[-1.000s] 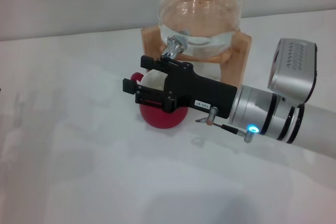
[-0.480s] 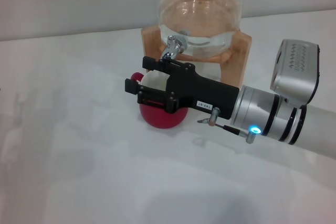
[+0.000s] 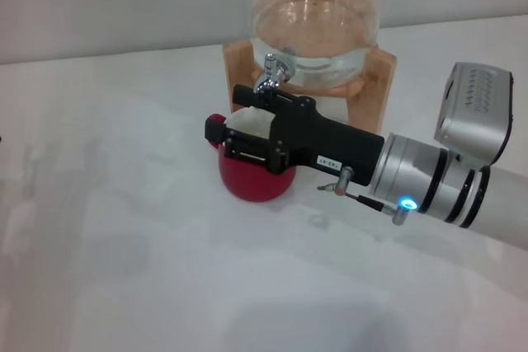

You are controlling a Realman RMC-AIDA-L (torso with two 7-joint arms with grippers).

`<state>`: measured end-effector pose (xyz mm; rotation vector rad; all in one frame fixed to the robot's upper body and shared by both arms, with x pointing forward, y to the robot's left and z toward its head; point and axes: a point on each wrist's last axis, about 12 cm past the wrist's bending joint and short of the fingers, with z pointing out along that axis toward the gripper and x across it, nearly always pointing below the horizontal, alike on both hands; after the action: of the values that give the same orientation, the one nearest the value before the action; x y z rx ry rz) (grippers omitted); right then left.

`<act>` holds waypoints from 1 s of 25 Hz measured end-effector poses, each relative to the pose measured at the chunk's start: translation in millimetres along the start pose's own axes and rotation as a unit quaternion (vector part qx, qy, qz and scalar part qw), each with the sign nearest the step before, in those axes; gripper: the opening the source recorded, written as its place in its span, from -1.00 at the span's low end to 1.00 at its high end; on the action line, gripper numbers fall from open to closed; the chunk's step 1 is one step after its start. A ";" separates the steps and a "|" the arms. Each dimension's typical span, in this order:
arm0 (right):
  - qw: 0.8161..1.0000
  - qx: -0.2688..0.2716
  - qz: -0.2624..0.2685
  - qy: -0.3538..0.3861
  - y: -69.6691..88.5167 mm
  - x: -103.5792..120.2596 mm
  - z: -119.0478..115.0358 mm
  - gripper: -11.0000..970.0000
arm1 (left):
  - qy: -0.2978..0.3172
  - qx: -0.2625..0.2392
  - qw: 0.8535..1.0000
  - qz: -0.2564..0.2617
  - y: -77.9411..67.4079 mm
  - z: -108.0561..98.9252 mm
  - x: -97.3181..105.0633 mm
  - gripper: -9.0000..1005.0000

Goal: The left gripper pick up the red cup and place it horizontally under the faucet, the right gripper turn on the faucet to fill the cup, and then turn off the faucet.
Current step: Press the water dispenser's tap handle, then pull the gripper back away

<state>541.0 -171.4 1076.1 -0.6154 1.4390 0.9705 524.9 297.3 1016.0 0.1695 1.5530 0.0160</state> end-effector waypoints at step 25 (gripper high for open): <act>1.000 0.005 0.002 -0.004 -1.1 0.3 -4.2 0.60 | -0.003 0.003 1.000 0.000 -1.4 3.1 -1.9 0.25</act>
<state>539.7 -175.4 1075.2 -0.6006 1.4382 0.9665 527.7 295.4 1017.8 0.1747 1.5466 0.0116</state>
